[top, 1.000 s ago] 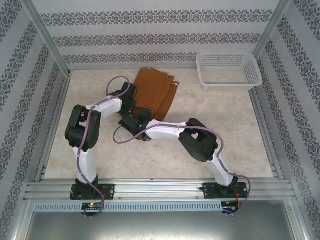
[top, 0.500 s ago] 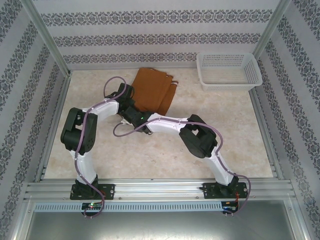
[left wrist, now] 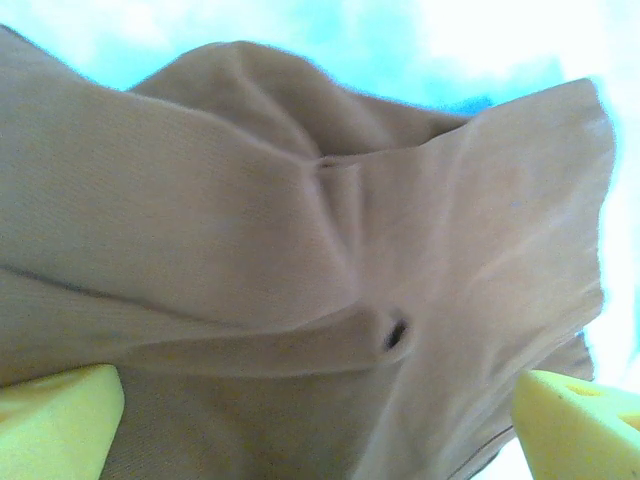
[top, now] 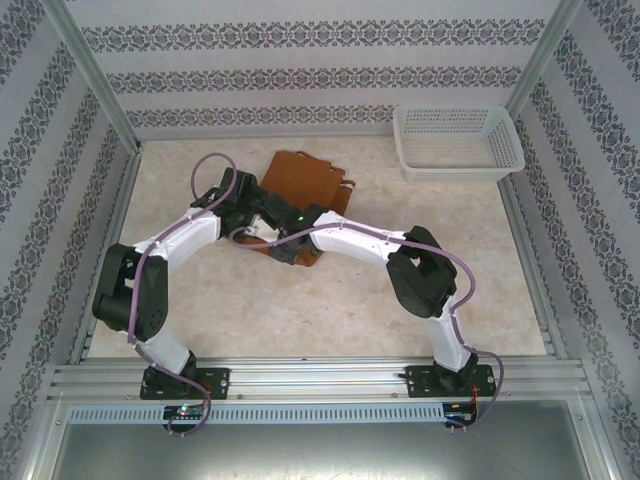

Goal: Roll up the long pants

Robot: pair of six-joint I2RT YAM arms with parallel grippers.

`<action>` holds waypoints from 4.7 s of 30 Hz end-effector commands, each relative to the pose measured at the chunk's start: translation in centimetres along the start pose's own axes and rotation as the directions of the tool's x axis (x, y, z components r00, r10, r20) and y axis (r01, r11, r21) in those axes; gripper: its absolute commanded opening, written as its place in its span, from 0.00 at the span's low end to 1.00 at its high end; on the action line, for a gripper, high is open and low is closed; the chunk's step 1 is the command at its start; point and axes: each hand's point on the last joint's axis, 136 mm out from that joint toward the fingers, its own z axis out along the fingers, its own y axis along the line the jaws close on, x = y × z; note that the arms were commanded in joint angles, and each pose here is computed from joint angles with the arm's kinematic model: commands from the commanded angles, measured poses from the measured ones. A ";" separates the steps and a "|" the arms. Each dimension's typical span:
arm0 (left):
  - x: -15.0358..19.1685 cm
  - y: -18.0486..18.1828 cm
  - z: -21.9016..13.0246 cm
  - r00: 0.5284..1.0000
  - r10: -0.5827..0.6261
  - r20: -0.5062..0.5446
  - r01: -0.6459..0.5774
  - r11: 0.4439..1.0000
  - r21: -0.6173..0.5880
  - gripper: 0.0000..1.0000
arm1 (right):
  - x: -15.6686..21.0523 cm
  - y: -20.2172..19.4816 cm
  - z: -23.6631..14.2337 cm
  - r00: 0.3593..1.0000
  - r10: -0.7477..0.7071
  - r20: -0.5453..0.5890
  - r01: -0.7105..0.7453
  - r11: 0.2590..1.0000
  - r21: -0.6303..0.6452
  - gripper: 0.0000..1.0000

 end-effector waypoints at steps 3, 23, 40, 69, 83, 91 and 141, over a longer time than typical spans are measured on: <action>1.5 3.7 -3.1 0.998 0.019 -0.057 -0.025 0.994 -0.106 1.00 | 5.9 -6.8 2.0 0.959 0.247 -0.140 -0.230 0.965 0.127 0.00; 3.8 1.3 -2.2 0.997 0.038 -0.073 -0.040 0.999 -0.035 1.00 | 2.7 -4.4 -1.8 0.906 0.415 -0.090 -0.423 0.896 -0.131 0.00; 5.8 -0.2 3.2 0.998 0.030 -0.054 -0.034 0.998 -0.061 1.00 | 1.6 -2.2 -6.0 0.874 0.477 -0.096 -0.483 0.826 -0.291 0.00; 6.1 -0.9 2.9 0.993 0.070 -0.098 -0.082 0.989 -0.120 0.00 | 4.8 2.6 -6.4 0.984 -0.042 -0.175 0.129 0.844 0.521 0.84; 6.5 -1.1 1.2 0.988 0.073 -0.138 -0.084 0.993 -0.079 0.00 | 4.0 -4.9 -1.6 0.950 -0.134 -0.283 0.303 0.613 0.729 0.68; 5.4 -1.1 0.2 0.991 0.073 -0.109 -0.080 0.995 -0.058 0.09 | 5.8 -4.6 -2.2 0.976 -0.049 -0.213 0.170 0.784 0.596 0.00; 12.4 -8.2 7.0 0.978 0.181 -0.108 -0.163 0.975 0.152 0.99 | 8.3 -1.7 -4.6 0.606 0.686 -0.403 -0.777 0.404 -0.482 0.00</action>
